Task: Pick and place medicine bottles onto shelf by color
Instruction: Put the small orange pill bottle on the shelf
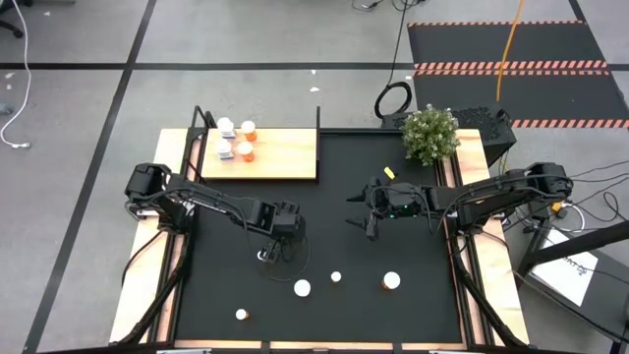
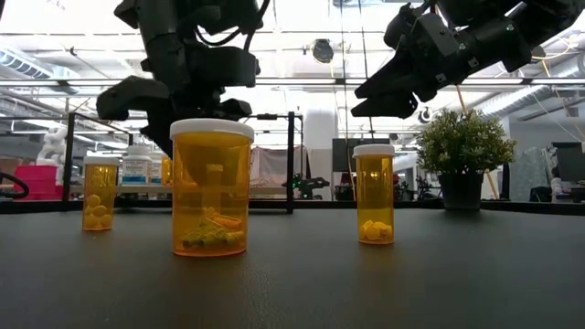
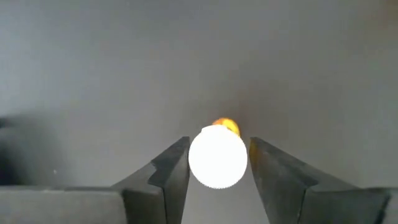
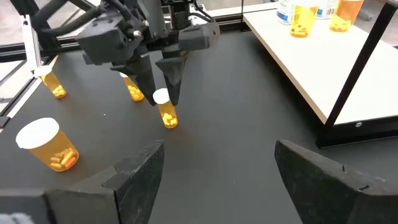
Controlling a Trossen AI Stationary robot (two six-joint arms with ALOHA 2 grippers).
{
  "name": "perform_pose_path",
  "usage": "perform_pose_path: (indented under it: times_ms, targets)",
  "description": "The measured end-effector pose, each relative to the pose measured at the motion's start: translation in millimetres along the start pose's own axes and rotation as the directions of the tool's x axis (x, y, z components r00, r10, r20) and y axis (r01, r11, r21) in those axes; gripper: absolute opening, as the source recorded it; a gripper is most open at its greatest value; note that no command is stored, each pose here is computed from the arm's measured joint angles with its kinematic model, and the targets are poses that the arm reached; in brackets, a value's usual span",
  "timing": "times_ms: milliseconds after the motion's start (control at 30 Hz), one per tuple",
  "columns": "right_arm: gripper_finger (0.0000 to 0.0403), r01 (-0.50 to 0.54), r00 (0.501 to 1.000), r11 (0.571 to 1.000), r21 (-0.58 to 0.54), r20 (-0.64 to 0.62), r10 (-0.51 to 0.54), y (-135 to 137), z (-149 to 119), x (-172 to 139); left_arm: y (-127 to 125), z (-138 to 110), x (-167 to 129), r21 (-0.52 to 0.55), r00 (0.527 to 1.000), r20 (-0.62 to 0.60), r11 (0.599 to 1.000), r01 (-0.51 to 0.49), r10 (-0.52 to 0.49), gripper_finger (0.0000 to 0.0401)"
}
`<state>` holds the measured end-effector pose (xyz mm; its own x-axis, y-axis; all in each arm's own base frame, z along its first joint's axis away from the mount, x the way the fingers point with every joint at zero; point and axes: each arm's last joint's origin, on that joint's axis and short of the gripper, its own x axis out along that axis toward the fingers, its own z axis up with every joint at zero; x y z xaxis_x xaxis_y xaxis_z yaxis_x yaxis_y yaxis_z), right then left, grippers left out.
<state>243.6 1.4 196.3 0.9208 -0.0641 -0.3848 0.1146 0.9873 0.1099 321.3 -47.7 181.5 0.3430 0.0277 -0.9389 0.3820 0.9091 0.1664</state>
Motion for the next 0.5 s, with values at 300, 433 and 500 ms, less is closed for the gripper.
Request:
perform_pose_path:
  times_ms: [300,433,500]
  targets:
    - [0.0302,0.0,1.0,1.0,-0.003,0.0,0.0,0.0,0.0,0.0,0.3,0.7,-1.4,0.0,1.0,0.009,1.0,-0.003,0.003,0.013]
    - [0.0302,0.0,1.0,1.0,-0.003,0.0,0.0,0.0,0.0,0.0,0.3,0.7,-1.4,0.0,1.0,0.009,1.0,-0.003,0.003,0.0124]
    - [0.0302,0.0,1.0,1.0,-0.003,0.0,0.0,0.0,0.0,0.0,0.3,0.7,-1.4,0.0,1.0,0.009,1.0,-0.003,0.003,0.0126]
